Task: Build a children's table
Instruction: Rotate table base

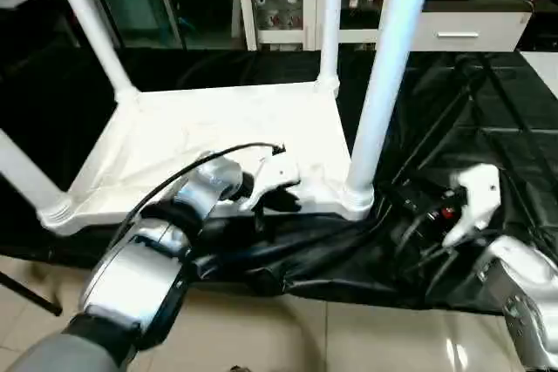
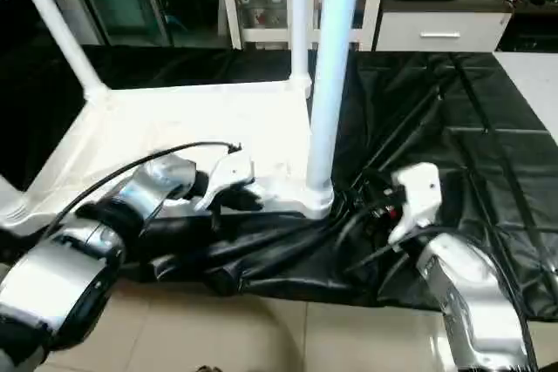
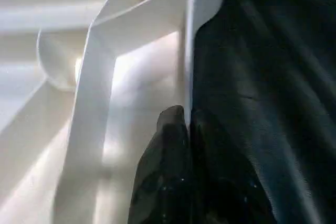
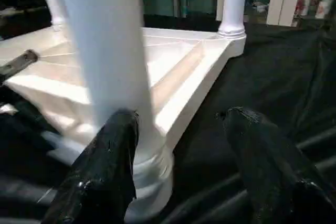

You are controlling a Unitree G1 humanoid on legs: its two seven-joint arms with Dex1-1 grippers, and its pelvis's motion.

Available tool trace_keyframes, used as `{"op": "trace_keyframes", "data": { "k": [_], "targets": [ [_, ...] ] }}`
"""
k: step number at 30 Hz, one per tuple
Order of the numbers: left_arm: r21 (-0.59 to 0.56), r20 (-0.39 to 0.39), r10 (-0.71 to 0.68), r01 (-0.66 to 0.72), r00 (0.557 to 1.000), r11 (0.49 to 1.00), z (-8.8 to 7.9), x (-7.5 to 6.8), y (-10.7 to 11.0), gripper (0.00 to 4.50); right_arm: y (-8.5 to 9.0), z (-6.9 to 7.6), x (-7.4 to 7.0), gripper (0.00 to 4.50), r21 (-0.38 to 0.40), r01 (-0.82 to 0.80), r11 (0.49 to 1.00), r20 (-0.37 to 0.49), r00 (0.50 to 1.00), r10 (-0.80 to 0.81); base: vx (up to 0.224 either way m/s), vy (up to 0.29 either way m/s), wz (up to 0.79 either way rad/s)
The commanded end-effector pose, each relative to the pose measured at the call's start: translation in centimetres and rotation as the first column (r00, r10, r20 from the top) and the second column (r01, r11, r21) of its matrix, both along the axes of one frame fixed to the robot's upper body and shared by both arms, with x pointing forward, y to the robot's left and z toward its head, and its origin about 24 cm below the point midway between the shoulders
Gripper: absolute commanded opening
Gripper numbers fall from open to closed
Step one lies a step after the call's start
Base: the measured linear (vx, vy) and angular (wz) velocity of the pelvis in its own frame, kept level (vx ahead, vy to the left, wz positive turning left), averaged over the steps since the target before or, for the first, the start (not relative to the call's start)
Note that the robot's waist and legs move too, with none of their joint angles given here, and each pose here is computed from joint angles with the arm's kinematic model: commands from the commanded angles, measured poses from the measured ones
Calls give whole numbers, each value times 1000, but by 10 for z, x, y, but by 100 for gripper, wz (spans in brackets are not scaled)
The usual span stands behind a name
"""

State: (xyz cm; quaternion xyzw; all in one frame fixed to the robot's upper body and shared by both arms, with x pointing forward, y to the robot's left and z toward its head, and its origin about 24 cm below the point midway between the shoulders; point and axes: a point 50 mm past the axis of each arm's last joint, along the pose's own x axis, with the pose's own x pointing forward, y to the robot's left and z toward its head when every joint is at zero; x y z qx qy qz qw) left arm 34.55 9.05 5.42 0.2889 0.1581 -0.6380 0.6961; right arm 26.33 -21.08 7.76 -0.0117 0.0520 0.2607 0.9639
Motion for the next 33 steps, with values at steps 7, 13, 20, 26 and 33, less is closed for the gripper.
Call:
{"op": "trace_keyframes", "data": {
  "k": [7,13,20,26,33],
  "targets": [
    [31,-4,-134,134,991,991,-16,-18,-1,0,26,-7,-9,356,36,-283,959,-85,955,285,0,0,0],
    [3,-21,-171,171,985,985,-14,-21,-1,0,20,-11,-13,402,-3,-366,931,-146,921,361,0,0,0],
    [-15,-47,-212,211,976,977,-10,-23,-1,0,17,-17,5,443,-95,-312,945,-142,944,297,0,0,0],
    [-14,-37,-214,214,976,977,-8,-22,-4,0,25,-25,10,443,-113,-368,923,-188,920,344,0,0,0],
    [-8,-34,-193,193,981,981,-6,-18,-3,0,23,-29,14,376,-125,-399,909,-210,905,369,0,0,0]
  ]
}}
